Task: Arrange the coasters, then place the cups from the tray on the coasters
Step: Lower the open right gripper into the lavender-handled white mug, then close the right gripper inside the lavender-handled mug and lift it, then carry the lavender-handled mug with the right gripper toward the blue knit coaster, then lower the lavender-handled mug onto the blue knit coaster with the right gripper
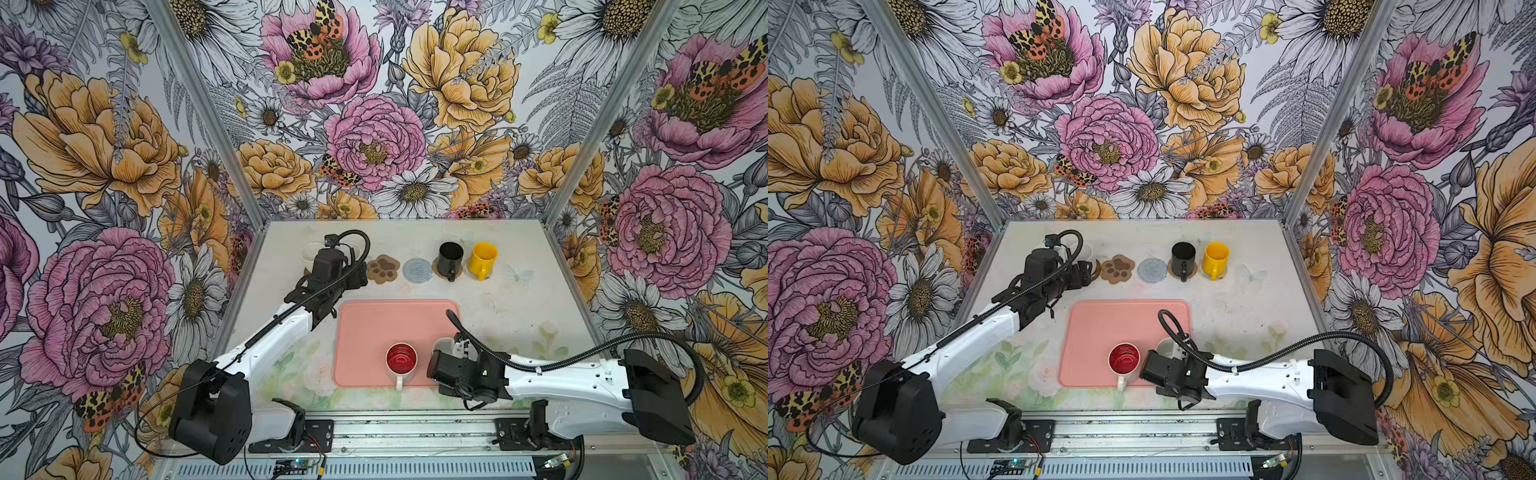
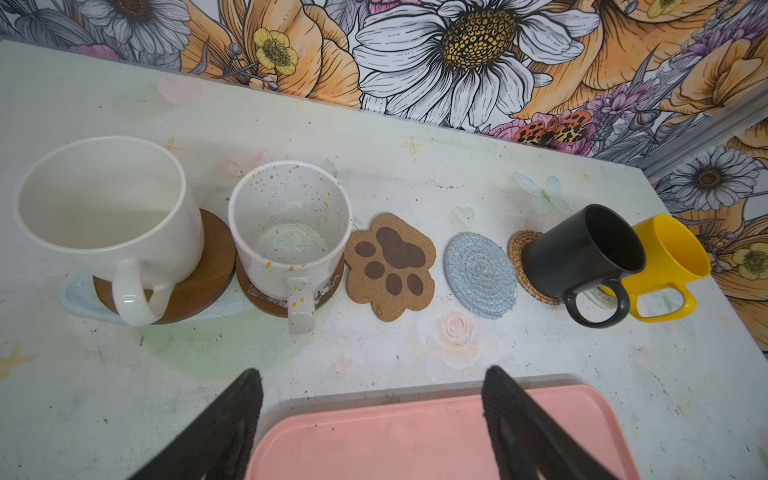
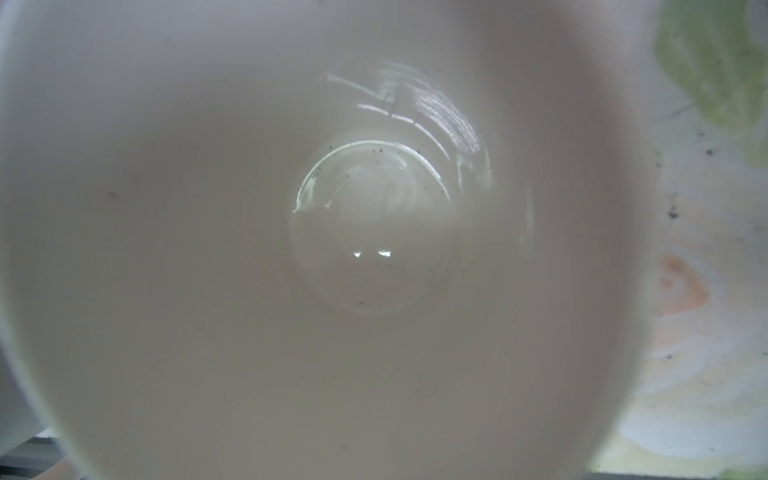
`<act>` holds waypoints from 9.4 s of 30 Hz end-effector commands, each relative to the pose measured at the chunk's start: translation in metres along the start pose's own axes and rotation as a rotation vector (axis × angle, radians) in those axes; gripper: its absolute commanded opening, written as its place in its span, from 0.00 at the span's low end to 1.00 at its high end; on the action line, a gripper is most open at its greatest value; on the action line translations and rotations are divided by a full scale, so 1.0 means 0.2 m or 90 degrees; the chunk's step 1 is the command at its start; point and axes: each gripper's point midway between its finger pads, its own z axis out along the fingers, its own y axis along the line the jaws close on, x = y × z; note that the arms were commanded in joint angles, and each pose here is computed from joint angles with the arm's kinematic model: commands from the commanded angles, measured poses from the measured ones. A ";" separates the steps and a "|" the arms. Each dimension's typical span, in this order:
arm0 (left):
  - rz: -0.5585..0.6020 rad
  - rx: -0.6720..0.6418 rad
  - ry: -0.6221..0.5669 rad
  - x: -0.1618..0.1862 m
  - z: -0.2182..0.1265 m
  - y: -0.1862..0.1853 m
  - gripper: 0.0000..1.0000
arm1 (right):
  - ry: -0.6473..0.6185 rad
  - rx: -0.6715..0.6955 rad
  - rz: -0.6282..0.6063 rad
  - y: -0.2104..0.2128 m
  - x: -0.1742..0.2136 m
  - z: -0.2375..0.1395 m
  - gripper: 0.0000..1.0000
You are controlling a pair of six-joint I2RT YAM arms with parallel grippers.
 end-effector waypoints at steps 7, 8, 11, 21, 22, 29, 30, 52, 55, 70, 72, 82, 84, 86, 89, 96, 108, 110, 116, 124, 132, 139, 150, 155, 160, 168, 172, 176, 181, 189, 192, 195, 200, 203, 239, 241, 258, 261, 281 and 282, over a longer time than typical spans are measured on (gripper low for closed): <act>-0.002 0.014 -0.013 -0.06 0.00 -0.02 0.85 | -0.009 0.010 0.022 -0.01 -0.03 0.02 0.34; -0.002 0.013 -0.013 -0.06 0.00 -0.02 0.85 | -0.008 0.010 0.020 -0.01 -0.03 0.02 0.34; -0.001 0.013 -0.012 -0.06 0.01 -0.02 0.85 | -0.010 0.011 0.022 -0.01 -0.03 0.03 0.34; -0.001 0.013 -0.007 -0.06 0.01 -0.02 0.85 | -0.012 0.017 0.019 -0.02 -0.04 0.04 0.16; -0.001 0.013 -0.009 -0.06 0.01 -0.02 0.85 | -0.012 0.016 0.017 -0.01 -0.04 0.04 0.12; 0.001 0.014 -0.007 -0.06 0.01 -0.02 0.85 | -0.011 0.012 -0.004 0.01 -0.05 0.03 0.00; 0.001 0.014 -0.007 -0.06 0.01 -0.02 0.85 | -0.013 0.009 -0.008 0.02 -0.06 0.02 0.00; 0.005 0.006 -0.005 -0.06 0.01 0.00 0.85 | -0.047 -0.013 -0.081 0.12 -0.15 -0.08 0.00; 0.005 0.005 -0.005 -0.06 0.01 0.00 0.85 | -0.037 -0.002 -0.083 0.11 -0.13 -0.05 0.00; 0.004 -0.001 -0.004 -0.06 0.01 0.01 0.85 | -0.029 0.042 -0.101 0.09 -0.12 0.03 0.13; 0.005 0.000 -0.004 -0.05 0.01 0.01 0.85 | -0.032 0.043 -0.102 0.10 -0.13 0.03 0.17; 0.005 -0.002 -0.003 -0.05 0.01 0.01 0.85 | -0.048 0.043 -0.105 0.10 -0.15 0.02 0.28; 0.005 -0.001 -0.003 -0.05 0.01 0.01 0.85 | -0.051 0.045 -0.104 0.10 -0.16 0.02 0.30; 0.005 -0.002 -0.003 -0.05 0.01 0.01 0.85 | -0.054 0.044 -0.105 0.11 -0.16 0.01 0.30; 0.005 -0.002 0.000 -0.05 0.01 0.01 0.86 | -0.059 0.043 -0.106 0.11 -0.17 0.01 0.30; 0.007 -0.003 0.005 -0.05 0.02 0.02 0.86 | -0.060 0.051 -0.102 0.11 -0.19 0.02 0.31; 0.007 -0.007 0.007 -0.04 0.02 0.02 0.85 | -0.059 0.057 -0.099 0.12 -0.20 0.03 0.26; 0.008 -0.007 0.008 -0.04 0.02 0.02 0.86 | -0.060 0.057 -0.098 0.12 -0.20 0.03 0.17; 0.008 -0.005 0.008 -0.04 0.01 0.02 0.86 | -0.055 0.055 -0.108 0.11 -0.20 0.03 0.00; 0.006 -0.008 0.005 -0.05 0.01 0.03 0.85 | -0.097 0.028 -0.135 0.16 -0.27 -0.07 0.00; 0.006 -0.007 0.004 -0.05 0.01 0.03 0.85 | -0.126 0.012 -0.161 0.20 -0.33 -0.14 0.00; 0.006 -0.006 0.003 -0.05 0.01 0.03 0.86 | -0.149 0.005 -0.172 0.23 -0.38 -0.19 0.00; 0.007 -0.005 0.002 -0.06 0.00 0.02 0.86 | -0.158 0.003 -0.193 0.27 -0.55 -0.23 0.00; 0.006 0.001 0.002 -0.06 -0.01 0.02 0.86 | -0.164 0.012 -0.211 0.30 -0.66 -0.23 0.00; 0.005 0.002 -0.003 -0.07 -0.02 0.02 0.86 | -0.172 0.003 -0.241 0.39 -0.80 -0.26 0.00; 0.001 0.006 -0.017 -0.09 -0.06 0.03 0.86 | -0.179 -0.032 -0.266 0.52 -1.06 -0.24 0.00; -0.002 0.003 -0.018 -0.09 -0.07 0.04 0.86 | -0.177 -0.041 -0.267 0.55 -1.19 -0.18 0.00; -0.004 0.000 -0.021 -0.10 -0.08 0.05 0.86 | -0.177 -0.035 -0.267 0.56 -1.31 -0.12 0.00; -0.006 -0.001 -0.021 -0.10 -0.08 0.06 0.86 | -0.175 -0.038 -0.266 0.59 -1.41 -0.07 0.00; -0.010 -0.001 -0.023 -0.10 -0.09 0.06 0.86 | -0.187 -0.047 -0.256 0.61 -1.57 -0.05 0.00; -0.010 -0.003 -0.026 -0.11 -0.10 0.07 0.86 | -0.187 -0.049 -0.249 0.61 -1.61 -0.02 0.00; -0.010 -0.006 -0.026 -0.10 -0.10 0.07 0.86 | -0.186 -0.048 -0.245 0.61 -1.65 0.01 0.00; -0.010 -0.010 -0.028 -0.11 -0.10 0.08 0.86 | -0.188 -0.051 -0.237 0.63 -1.70 0.04 0.00; -0.010 -0.012 -0.029 -0.11 -0.10 0.08 0.86 | -0.190 -0.049 -0.233 0.64 -1.73 0.06 0.00; -0.011 -0.020 -0.027 -0.11 -0.10 0.10 0.86 | -0.151 0.024 -0.214 0.48 -1.72 0.28 0.00; -0.011 -0.020 -0.027 -0.11 -0.10 0.10 0.86 | -0.150 0.026 -0.214 0.48 -1.71 0.28 0.00; -0.012 -0.020 -0.027 -0.10 -0.10 0.10 0.86 | -0.136 0.036 -0.209 0.44 -1.69 0.33 0.00; -0.012 -0.020 -0.027 -0.11 -0.10 0.11 0.86 | -0.134 0.035 -0.208 0.44 -1.69 0.33 0.00; -0.014 -0.021 -0.024 -0.10 -0.10 0.11 0.86 | -0.118 0.038 -0.201 0.42 -1.67 0.38 0.00; -0.013 -0.022 -0.024 -0.10 -0.10 0.11 0.86 | -0.116 0.036 -0.202 0.43 -1.66 0.39 0.00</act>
